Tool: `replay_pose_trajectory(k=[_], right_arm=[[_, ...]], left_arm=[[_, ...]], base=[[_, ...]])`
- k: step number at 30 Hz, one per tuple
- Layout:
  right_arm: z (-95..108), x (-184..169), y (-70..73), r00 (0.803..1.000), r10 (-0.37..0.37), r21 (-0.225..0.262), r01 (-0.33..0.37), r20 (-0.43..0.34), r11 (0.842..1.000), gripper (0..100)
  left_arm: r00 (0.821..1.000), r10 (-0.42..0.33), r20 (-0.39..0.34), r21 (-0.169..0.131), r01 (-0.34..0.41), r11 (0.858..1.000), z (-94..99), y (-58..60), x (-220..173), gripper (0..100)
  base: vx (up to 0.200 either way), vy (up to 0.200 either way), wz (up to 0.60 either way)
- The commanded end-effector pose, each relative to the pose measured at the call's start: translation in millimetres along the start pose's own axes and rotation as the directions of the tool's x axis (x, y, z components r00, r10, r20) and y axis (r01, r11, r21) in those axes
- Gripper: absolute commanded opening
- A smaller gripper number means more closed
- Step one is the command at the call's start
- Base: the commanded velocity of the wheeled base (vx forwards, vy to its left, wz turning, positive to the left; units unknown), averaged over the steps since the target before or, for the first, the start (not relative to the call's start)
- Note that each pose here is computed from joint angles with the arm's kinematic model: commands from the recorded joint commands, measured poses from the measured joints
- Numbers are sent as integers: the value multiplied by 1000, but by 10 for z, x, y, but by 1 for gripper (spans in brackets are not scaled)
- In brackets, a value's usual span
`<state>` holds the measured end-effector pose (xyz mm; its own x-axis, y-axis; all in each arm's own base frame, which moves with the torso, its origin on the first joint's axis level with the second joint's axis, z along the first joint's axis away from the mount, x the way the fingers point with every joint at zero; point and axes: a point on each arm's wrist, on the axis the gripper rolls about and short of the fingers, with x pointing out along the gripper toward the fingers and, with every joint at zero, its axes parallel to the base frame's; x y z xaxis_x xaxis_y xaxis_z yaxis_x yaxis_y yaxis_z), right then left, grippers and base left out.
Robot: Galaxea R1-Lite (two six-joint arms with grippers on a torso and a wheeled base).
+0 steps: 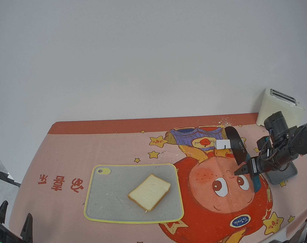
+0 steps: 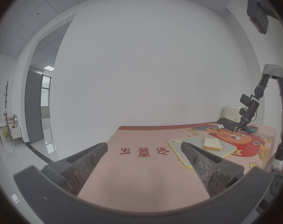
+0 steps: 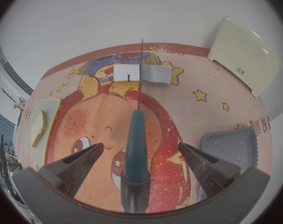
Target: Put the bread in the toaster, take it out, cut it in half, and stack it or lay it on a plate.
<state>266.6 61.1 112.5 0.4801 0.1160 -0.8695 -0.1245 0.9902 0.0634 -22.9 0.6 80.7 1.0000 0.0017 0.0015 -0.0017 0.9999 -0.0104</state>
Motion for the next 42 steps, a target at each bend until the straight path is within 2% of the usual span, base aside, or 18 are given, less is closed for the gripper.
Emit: replay_pose_trajectory(k=[1,8,15,22,28,42], right_arm=[[-36,120,-11,1000,-1,2,1,1,1000,100],[-36,133,40,1000,-8,-15,8,5,1000,100],[-16,113,39,997,-77,-24,77,26,997,100],[-8,40,84,996,-78,-37,80,53,996,100],[-69,58,129,997,-72,-55,74,33,996,100],[-86,88,126,995,-99,-52,100,24,994,100]], left_arm=[[1000,1,-12,0,-1,1000,-50,0,9,100],[1000,1,-12,0,-1,1000,-50,0,9,100],[1000,1,-12,0,-1,1000,-50,0,9,100],[1000,0,-12,0,0,1000,-50,1,9,100],[1000,0,-12,0,0,1000,-50,1,9,100],[1000,1,-11,0,-1,1000,-49,0,9,100]], base=[[0,0,0],[0,0,0],[0,0,0],[0,0,0],[0,0,0],[0,0,0]])
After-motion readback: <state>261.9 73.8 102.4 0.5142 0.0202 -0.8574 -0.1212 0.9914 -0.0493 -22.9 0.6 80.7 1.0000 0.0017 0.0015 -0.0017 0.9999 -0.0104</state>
